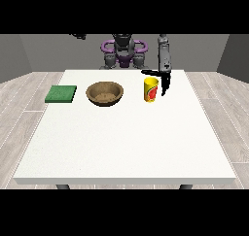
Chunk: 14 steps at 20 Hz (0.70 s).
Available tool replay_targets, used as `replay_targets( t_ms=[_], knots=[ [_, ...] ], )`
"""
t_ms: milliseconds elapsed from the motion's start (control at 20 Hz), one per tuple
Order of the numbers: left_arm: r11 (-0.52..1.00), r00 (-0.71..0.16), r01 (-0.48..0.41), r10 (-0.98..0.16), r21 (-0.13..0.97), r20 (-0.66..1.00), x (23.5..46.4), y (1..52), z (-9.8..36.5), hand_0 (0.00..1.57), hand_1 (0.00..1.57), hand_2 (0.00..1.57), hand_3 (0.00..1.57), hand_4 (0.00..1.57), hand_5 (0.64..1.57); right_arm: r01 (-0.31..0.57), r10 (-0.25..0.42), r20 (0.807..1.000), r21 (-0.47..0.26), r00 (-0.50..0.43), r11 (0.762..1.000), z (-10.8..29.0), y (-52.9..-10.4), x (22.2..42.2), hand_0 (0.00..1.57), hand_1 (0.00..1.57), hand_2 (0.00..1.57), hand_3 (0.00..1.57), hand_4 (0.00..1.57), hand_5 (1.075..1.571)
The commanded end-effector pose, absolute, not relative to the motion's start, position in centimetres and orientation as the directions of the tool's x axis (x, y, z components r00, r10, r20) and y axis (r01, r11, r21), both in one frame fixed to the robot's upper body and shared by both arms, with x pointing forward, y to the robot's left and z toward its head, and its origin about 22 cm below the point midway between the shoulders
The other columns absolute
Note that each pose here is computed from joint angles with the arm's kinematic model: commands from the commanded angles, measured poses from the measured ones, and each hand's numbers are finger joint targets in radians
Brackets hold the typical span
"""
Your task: Pick the cup and pour the ball into the bowl, then pick the bowl and place it on the pad
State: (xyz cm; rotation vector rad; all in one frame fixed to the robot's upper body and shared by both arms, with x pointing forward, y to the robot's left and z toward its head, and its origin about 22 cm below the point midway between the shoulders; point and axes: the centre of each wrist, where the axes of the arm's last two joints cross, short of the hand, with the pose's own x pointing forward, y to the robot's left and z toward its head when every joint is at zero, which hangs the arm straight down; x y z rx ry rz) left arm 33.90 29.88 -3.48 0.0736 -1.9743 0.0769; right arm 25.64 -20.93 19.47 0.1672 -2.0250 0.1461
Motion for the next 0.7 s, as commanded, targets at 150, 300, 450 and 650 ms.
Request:
replay_targets(
  t_ms=[150, 300, 450, 650],
  knots=[
    [0.987, -0.394, -0.160, -0.036, -0.030, 0.919, 34.8, 32.0, -4.0, 0.00, 0.00, 0.00, 0.00, 0.00, 1.431, -0.238, -0.069, 0.864, -0.060, -0.499, 0.969, 20.4, -22.3, 23.3, 0.00, 0.00, 0.00, 0.00, 0.00, 1.567],
    [0.985, -0.388, -0.171, -0.050, -0.018, 0.920, 34.1, 31.6, -5.5, 0.00, 0.00, 0.00, 0.00, 0.00, 1.418, -0.225, -0.057, 0.872, -0.063, -0.487, 0.972, 19.5, -22.7, 22.0, 0.00, 0.00, 0.00, 0.00, 0.00, 1.567],
    [0.984, -0.444, -0.177, -0.111, 0.034, 0.889, 34.5, 32.7, -4.8, 1.12, 1.12, 1.57, 1.50, 0.48, 1.536, -0.202, -0.041, 0.830, -0.087, -0.556, 0.975, 22.2, -24.2, 22.2, 0.00, 0.00, 0.00, 0.00, 0.00, 1.564],
    [0.925, -0.425, -0.303, -0.347, 0.230, 0.836, 33.3, 34.3, -5.4, 1.32, 1.32, 1.57, 1.57, 1.02, 1.487, -0.217, -0.061, 0.836, -0.070, -0.546, 0.974, 22.1, -24.9, 22.0, 0.00, 0.00, 0.00, 0.00, 0.00, 1.560]
  ],
)
